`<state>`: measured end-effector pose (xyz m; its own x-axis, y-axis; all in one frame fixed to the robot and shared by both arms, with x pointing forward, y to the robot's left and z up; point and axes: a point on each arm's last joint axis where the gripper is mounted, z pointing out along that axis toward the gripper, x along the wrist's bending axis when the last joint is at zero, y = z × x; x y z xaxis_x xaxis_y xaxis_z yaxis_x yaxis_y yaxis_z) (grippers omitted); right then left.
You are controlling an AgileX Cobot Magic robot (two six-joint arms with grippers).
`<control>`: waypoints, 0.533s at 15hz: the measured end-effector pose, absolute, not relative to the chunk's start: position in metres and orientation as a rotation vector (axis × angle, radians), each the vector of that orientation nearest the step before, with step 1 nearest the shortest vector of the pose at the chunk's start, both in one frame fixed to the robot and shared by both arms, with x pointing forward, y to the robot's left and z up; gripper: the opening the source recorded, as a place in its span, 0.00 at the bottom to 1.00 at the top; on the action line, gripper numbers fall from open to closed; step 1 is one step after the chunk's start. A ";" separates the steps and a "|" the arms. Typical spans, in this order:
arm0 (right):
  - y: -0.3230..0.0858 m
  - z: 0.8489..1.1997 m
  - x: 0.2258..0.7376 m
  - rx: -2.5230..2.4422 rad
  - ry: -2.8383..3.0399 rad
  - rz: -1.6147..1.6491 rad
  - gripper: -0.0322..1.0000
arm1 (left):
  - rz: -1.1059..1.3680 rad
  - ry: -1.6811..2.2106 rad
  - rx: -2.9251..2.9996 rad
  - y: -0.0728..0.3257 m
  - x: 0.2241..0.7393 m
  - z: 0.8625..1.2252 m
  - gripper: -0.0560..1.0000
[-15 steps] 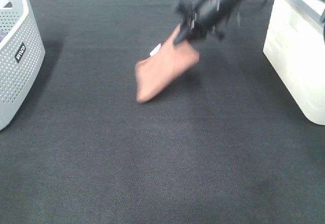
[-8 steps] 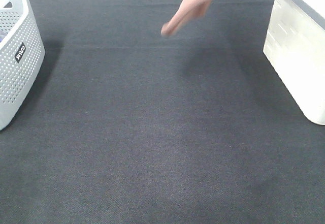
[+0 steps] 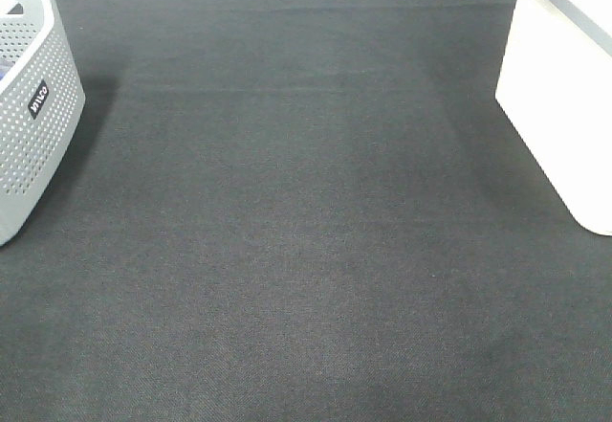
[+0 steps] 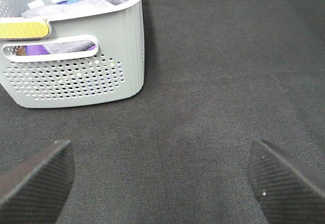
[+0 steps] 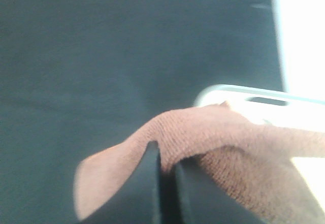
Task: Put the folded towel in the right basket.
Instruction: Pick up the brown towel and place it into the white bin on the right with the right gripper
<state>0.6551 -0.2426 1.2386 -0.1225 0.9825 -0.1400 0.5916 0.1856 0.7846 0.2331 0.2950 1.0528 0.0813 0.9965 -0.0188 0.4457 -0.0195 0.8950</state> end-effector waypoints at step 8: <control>-0.391 1.193 0.661 1.988 1.556 0.737 0.03 | 0.891 1.472 1.579 0.295 0.233 1.053 0.88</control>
<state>0.6612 -0.3905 1.1935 0.1974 0.9744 0.1073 0.7002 -0.2168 0.6803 0.2331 0.2950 1.0528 0.0813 0.9965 -0.0188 0.4457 -0.0195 0.8950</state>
